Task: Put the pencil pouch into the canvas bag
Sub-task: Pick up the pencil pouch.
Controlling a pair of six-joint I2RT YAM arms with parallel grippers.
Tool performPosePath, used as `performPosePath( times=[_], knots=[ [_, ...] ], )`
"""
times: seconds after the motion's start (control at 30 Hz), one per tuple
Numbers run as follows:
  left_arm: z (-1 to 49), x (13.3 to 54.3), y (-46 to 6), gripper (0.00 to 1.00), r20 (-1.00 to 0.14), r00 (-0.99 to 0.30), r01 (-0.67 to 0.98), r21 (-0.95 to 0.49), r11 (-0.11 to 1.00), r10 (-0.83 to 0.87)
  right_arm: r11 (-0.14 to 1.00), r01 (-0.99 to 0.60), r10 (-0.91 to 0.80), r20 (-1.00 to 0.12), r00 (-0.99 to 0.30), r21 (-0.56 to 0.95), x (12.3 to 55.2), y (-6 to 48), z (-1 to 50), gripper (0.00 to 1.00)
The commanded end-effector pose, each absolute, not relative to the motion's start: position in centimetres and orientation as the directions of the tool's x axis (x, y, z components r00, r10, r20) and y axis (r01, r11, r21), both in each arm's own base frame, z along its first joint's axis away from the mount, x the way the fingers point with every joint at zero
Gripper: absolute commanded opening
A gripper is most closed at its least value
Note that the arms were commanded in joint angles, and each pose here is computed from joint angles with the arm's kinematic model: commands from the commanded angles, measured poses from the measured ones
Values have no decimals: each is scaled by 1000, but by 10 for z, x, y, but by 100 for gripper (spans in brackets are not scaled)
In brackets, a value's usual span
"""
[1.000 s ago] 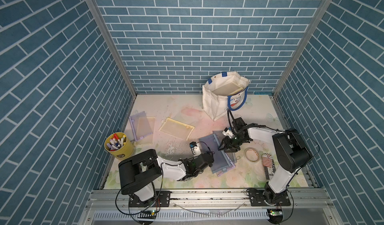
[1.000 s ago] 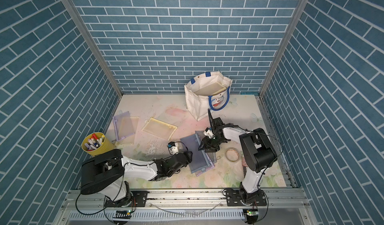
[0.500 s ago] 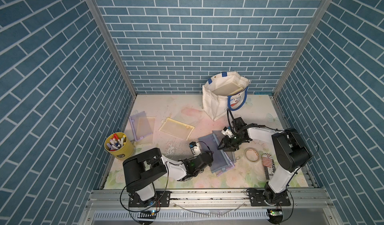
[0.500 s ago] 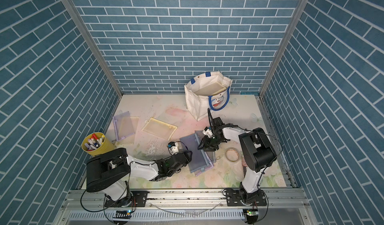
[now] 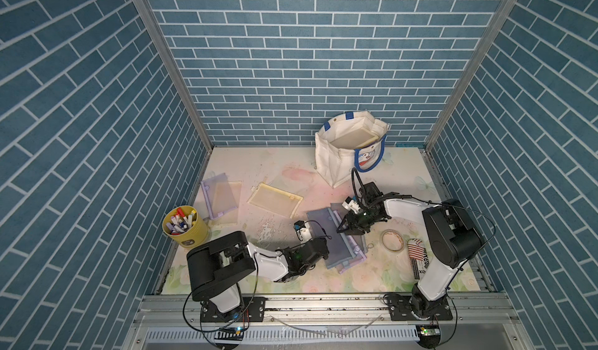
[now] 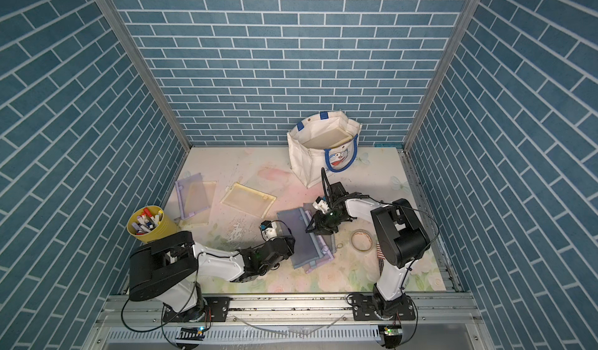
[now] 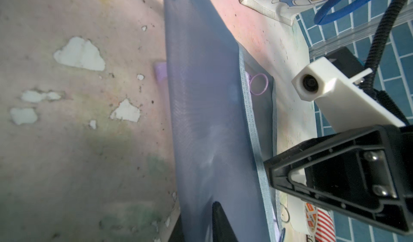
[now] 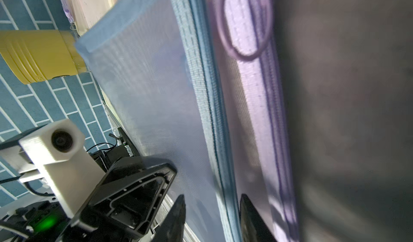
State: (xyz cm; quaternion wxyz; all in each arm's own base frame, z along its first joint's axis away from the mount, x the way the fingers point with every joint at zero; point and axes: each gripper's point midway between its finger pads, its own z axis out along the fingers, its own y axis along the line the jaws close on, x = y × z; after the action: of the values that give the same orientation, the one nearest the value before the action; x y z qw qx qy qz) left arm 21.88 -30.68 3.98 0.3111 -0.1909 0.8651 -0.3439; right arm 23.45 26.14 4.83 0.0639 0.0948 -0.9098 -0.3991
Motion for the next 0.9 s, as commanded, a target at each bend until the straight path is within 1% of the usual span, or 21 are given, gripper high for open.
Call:
performPosePath(
  times=[0.0, 0.03, 0.07, 0.23, 0.33, 0.4, 0.47, 0.57, 0.7, 0.87],
  knots=[
    [48, 220, -298, 7, -452, -723, -95, -684, 724, -522, 633, -139, -233, 16, -972, 762, 235, 267, 64, 40],
    [52, 220, -297, 2, -462, -721, -85, -681, 727, -517, 631, -143, -231, 9, -973, 762, 235, 266, 67, 40],
    [57, 220, -296, 0, -473, -716, -76, -678, 732, -513, 628, -147, -230, 3, -973, 764, 235, 266, 71, 41],
    [83, 220, -283, 0, -536, -704, -35, -628, 777, -465, 626, -116, -174, -6, -985, 771, 245, 257, 93, 44],
    [107, 218, -277, 0, -587, -694, 25, -599, 800, -417, 586, -95, -115, -33, -993, 805, 255, 254, 119, 46],
    [126, 217, -275, 0, -627, -681, 89, -584, 807, -379, 560, -112, -101, -67, -993, 821, 261, 255, 140, 48],
    [148, 215, -274, 0, -666, -658, 156, -578, 801, -353, 520, -126, -95, -89, -991, 845, 265, 260, 160, 50],
    [178, 212, -270, 0, -707, -623, 238, -579, 780, -335, 432, -147, -82, -124, -989, 890, 270, 270, 190, 53],
    [213, 208, -268, 0, -736, -586, 315, -592, 742, -338, 311, -237, -75, -225, -972, 920, 275, 279, 230, 58],
    [243, 204, -278, 0, -756, -565, 395, -600, 696, -330, 193, -304, -71, -296, -953, 933, 274, 288, 255, 61]
  ],
)
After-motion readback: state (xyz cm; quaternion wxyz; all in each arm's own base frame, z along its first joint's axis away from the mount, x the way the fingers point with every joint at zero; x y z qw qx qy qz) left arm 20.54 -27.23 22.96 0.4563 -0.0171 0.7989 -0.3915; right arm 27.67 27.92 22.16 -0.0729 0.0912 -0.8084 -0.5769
